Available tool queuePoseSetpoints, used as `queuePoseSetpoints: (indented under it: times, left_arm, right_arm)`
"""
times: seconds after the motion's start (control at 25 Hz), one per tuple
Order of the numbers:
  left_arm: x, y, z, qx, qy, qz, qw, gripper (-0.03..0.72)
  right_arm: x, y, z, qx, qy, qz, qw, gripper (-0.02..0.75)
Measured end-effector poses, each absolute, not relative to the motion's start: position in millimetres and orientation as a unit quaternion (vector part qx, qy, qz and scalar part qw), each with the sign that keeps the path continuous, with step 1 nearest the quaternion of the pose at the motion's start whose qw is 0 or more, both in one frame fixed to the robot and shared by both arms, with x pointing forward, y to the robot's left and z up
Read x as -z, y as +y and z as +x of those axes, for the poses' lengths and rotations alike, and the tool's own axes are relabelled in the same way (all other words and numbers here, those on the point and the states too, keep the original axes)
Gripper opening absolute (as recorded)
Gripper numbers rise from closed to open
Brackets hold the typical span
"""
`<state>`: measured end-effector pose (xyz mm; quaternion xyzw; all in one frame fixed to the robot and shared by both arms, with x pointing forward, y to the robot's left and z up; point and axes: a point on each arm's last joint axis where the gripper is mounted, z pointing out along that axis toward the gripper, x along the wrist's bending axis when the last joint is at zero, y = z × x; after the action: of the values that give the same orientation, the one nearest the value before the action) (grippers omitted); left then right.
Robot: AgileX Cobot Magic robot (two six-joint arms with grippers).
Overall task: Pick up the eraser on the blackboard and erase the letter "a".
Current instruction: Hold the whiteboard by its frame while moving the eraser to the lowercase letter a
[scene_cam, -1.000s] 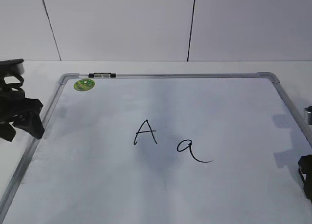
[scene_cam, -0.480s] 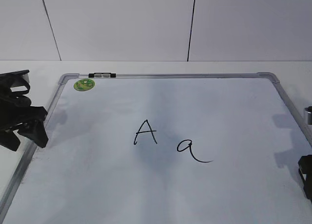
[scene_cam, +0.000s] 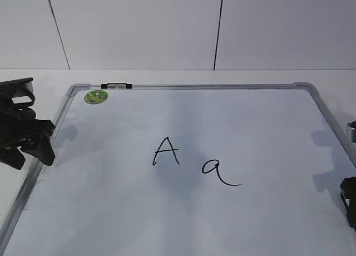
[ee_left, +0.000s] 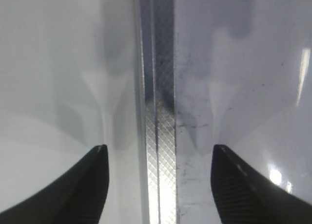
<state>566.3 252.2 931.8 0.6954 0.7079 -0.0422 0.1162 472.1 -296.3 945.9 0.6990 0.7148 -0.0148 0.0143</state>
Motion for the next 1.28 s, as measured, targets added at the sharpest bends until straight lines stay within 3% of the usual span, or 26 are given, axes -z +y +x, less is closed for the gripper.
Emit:
queuePoseSetpoints:
  times: [0.72, 1.04, 1.28]
  left_arm:
    - [-921, 250, 570, 0.062, 0.712, 0.691, 0.104, 0.435]
    - [-922, 249, 571, 0.068, 0.715, 0.688, 0.107, 0.184]
    - [-922, 249, 571, 0.068, 0.714, 0.689, 0.106, 0.157]
  right_arm:
    - [-946, -296, 472, 0.015, 0.714, 0.700, 0.014, 0.551]
    - [-946, -296, 472, 0.015, 0.714, 0.700, 0.014, 0.551]
    - [-946, -296, 472, 0.016, 0.714, 0.700, 0.013, 0.551]
